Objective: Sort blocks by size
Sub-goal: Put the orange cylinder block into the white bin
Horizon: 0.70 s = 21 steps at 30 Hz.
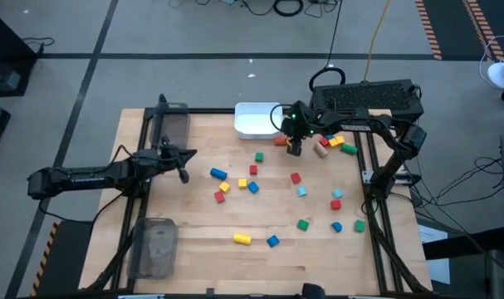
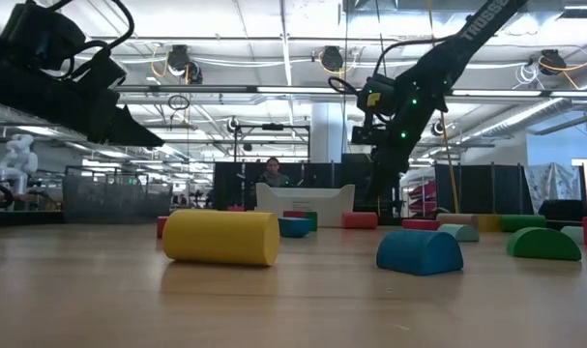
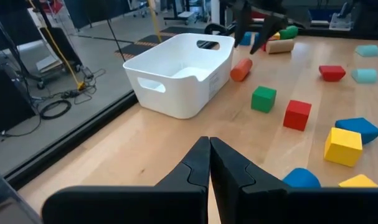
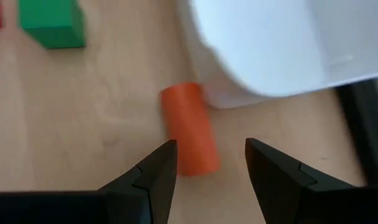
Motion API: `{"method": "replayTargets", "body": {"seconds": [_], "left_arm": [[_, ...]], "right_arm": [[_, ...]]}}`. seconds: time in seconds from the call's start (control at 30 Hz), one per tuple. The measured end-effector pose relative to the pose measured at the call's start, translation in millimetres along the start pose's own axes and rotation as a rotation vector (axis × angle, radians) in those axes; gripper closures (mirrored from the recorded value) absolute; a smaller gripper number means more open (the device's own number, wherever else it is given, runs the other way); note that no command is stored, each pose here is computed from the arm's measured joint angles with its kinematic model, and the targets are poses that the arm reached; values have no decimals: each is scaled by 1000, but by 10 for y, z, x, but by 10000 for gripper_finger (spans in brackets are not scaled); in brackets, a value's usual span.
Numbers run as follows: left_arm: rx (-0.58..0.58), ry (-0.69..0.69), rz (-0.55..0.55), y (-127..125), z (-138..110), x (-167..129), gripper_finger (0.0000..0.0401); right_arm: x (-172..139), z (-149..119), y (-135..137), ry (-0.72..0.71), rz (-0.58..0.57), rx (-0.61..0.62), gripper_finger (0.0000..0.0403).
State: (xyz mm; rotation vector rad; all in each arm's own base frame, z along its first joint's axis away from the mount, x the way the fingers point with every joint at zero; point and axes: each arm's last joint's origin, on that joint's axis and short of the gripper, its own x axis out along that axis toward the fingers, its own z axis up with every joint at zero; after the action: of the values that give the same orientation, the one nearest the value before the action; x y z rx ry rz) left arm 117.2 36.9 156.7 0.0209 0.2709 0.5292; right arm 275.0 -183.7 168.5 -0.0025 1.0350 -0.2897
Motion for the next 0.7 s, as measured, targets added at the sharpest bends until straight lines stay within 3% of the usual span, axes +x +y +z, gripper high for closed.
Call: {"method": "replayTargets", "body": {"seconds": [0.43,0.7], "left_arm": [[-3,16,-9,-3,-15,0,386],[-3,15,-10,-3,-14,-1,386]], "right_arm": [[285,-111,18,76,40,-3,228],[356,-141,38,103,57,14,278]]}}
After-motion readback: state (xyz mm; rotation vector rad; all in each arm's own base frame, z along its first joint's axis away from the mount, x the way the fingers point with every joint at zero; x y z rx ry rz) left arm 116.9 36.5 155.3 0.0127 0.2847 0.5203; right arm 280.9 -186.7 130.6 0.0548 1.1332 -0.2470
